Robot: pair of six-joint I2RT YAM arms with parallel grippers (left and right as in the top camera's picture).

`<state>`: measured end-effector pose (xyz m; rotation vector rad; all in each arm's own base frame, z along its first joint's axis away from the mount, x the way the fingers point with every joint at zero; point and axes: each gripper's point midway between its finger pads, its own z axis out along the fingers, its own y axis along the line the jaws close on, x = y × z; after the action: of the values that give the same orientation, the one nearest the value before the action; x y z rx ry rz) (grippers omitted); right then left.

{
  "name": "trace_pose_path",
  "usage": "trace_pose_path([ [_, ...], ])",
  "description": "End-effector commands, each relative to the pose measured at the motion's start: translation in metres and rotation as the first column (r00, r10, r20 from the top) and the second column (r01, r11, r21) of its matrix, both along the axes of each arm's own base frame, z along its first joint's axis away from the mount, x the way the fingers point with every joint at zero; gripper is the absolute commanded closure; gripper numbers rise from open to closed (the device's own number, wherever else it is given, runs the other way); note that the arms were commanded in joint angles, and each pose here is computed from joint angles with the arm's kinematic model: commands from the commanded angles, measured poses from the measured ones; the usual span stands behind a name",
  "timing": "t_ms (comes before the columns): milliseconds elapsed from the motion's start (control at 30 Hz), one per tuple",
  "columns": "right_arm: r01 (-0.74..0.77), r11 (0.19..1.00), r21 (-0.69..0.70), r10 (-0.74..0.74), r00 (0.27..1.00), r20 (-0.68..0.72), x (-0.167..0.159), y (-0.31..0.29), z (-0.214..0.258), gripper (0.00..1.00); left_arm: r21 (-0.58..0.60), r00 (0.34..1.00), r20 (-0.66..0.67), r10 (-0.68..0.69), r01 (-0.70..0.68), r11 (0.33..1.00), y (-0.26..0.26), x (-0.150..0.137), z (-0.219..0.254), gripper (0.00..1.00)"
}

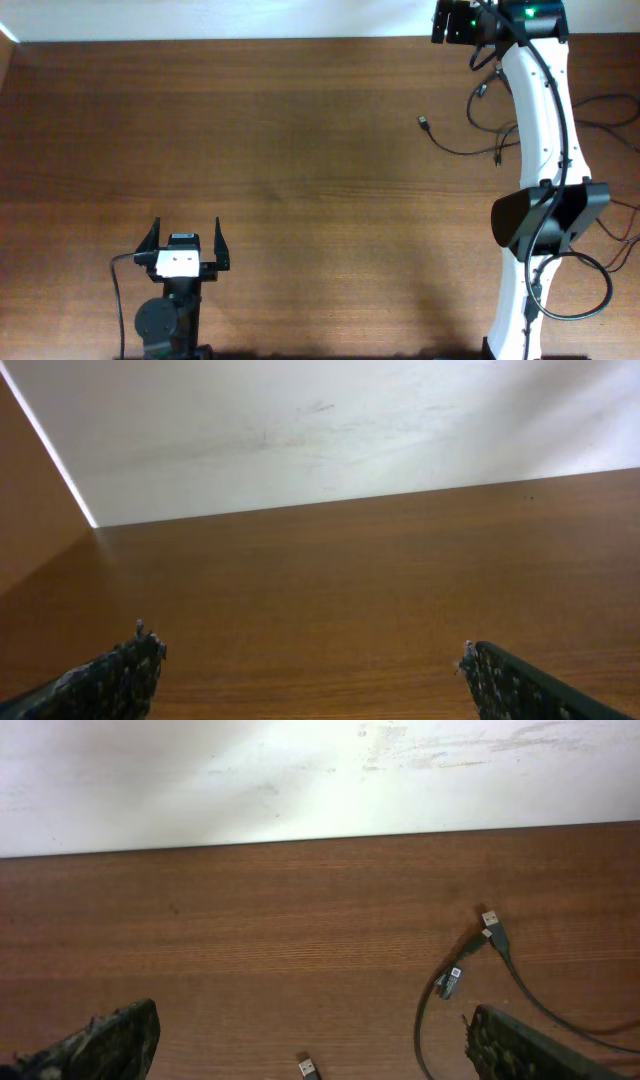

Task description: Untangle cables

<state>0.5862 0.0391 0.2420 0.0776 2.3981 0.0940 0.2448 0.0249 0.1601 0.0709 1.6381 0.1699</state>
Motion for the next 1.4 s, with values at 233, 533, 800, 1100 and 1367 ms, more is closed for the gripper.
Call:
trace_pose_path([
  [233,0.007,1.000,-0.015,-0.008,0.997,-0.075,-0.028,-0.004,-0.007,0.01,0.013,1.000,-0.004,0.018,-0.018,1.000,0.003,-0.001,-0.001,0.01],
  [533,0.026,0.999,-0.031,-0.026,0.999,-0.024,-0.102,-0.014,-0.053,0.01,0.013,1.000,-0.004,0.018,-0.018,1.000,0.003,-0.001,-0.001,0.01],
  [800,0.036,0.999,0.000,-0.035,0.976,0.217,-0.183,-0.019,-0.092,0.01,0.013,1.000,-0.004,0.018,-0.018,1.000,0.003,-0.001,-0.001,0.01],
  [1100,0.134,0.977,0.166,-0.197,0.868,0.456,-0.287,-0.043,-0.134,0.01,0.013,1.000,-0.004,0.018,-0.018,1.000,0.003,-0.001,-0.001,0.01],
  [1367,0.180,0.950,0.256,-0.295,0.788,0.540,-0.315,-0.056,-0.118,0.01,0.013,1.000,-0.004,0.018,-0.018,1.000,0.004,-0.001,-0.001,0.01],
])
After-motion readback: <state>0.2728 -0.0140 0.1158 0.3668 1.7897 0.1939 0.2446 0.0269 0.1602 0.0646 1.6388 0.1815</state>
